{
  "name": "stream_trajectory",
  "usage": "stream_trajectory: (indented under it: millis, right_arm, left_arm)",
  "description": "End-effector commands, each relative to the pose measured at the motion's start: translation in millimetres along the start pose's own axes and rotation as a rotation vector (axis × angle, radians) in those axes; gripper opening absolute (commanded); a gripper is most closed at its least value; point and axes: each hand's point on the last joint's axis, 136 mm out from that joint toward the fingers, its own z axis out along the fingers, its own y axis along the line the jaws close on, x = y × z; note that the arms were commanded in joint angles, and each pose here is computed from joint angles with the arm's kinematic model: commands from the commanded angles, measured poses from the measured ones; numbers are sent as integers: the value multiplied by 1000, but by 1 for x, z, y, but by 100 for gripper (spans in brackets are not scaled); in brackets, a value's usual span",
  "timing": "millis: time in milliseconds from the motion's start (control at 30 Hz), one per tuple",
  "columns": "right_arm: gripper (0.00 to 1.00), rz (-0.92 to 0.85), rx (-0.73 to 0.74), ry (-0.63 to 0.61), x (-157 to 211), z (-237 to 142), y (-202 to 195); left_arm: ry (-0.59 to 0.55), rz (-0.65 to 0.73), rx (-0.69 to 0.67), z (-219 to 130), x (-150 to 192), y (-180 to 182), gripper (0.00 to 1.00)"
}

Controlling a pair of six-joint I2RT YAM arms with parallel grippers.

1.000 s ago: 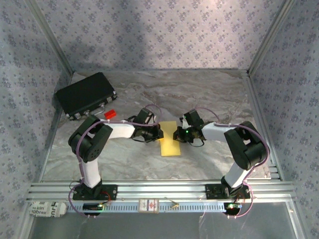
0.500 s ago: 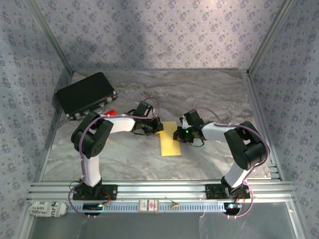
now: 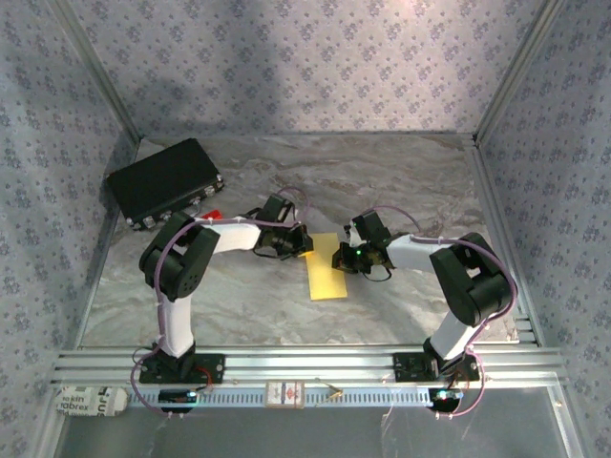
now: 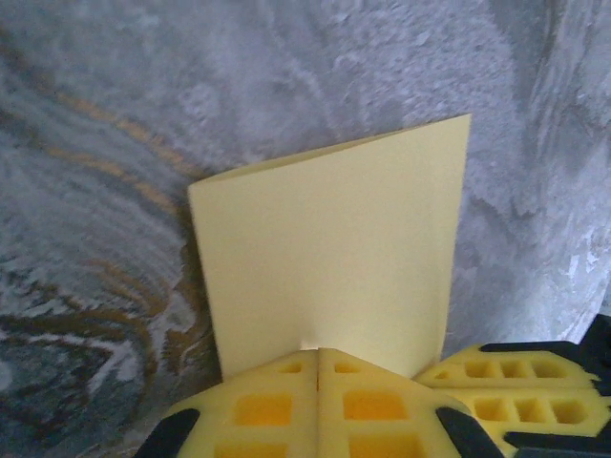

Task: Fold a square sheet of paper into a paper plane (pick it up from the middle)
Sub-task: First fold the square sheet of paper in half at the center of the table.

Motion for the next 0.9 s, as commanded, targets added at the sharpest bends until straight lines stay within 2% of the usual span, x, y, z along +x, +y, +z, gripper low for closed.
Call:
stream_trajectory:
  millis: [0,333,467,633,733,867]
  right_arm:
    - [0,88,259,137,48,2,-69]
    - [0,78,239,117,46,0,-65]
    - [0,66,163,69,35,-2,-47]
    - [19,61,90,-42,15,-29,-19]
    - [31,76,117,-82,15,-49,-20]
    - [41,141,117,-85,26,-64,-29]
  left_arm:
    - [3,27,32,-2,-12,-13,6]
    - [16,-33,-12,12,-20,15,6]
    - [22,-41,-20,13,-18,19,6]
    - [28,-35,-20,12,-17,18,6]
    - [31,-29,-7,11,-18,14,5]
    - [31,-33,-3,11,-18,13,5]
